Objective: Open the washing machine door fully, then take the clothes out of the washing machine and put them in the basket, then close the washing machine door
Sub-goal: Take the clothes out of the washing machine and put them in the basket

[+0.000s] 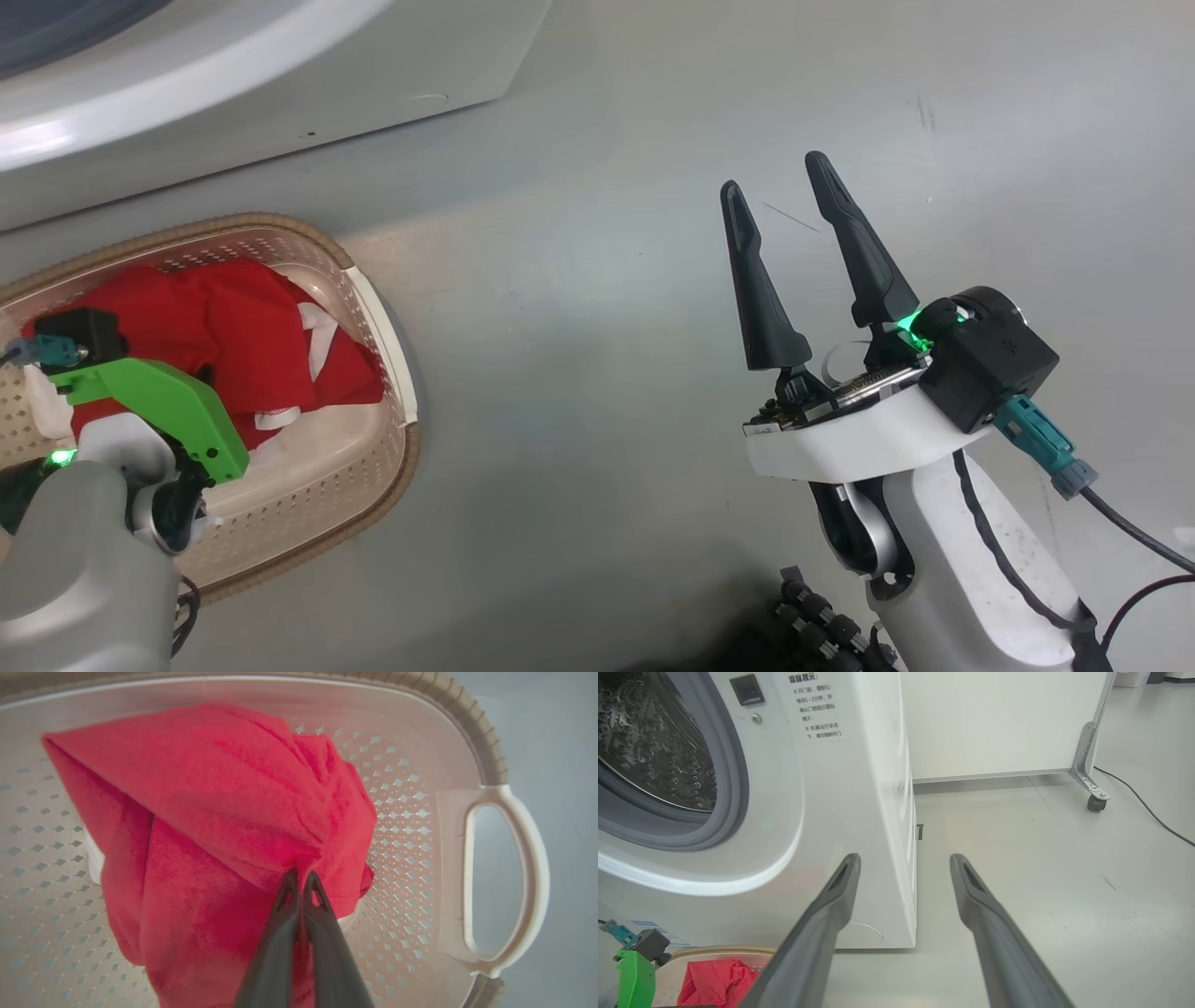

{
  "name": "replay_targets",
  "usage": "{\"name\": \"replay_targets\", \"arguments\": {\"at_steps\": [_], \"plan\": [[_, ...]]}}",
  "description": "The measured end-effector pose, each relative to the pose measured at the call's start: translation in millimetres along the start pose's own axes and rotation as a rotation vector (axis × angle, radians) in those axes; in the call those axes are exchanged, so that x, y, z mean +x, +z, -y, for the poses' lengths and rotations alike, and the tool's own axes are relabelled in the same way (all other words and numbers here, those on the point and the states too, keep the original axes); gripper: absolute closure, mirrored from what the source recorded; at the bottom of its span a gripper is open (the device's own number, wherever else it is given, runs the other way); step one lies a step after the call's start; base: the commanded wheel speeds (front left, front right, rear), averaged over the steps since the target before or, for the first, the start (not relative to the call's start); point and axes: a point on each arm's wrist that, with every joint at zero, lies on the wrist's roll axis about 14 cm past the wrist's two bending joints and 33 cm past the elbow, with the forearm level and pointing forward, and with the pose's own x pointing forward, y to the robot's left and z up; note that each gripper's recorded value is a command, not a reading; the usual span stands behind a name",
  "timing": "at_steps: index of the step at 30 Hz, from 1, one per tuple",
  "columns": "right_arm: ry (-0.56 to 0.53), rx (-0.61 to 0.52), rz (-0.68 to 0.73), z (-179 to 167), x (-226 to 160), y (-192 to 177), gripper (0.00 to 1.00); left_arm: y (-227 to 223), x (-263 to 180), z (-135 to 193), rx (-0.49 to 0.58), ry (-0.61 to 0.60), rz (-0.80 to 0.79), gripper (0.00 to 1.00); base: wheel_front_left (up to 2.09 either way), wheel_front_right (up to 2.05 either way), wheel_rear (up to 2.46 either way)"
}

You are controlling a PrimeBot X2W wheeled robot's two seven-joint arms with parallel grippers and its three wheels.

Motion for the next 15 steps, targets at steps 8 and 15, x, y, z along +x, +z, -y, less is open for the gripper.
{"name": "replay_targets", "arguments": {"at_steps": [8,15], "plan": [[-0.024,-0.016,-0.015,9.0,2.2,-5.4,0.0,-13.6,16.2,-0.1,-0.029,0.0,-0.091,1.0,0.0,0.0,0.0],[-0.034,-0.02,-0.012,11.3,3.3,-4.3,0.0,-10.8,18.5,-5.2,-0.027,0.013,-0.099,0.47,0.0,0.0,0.0]]}}
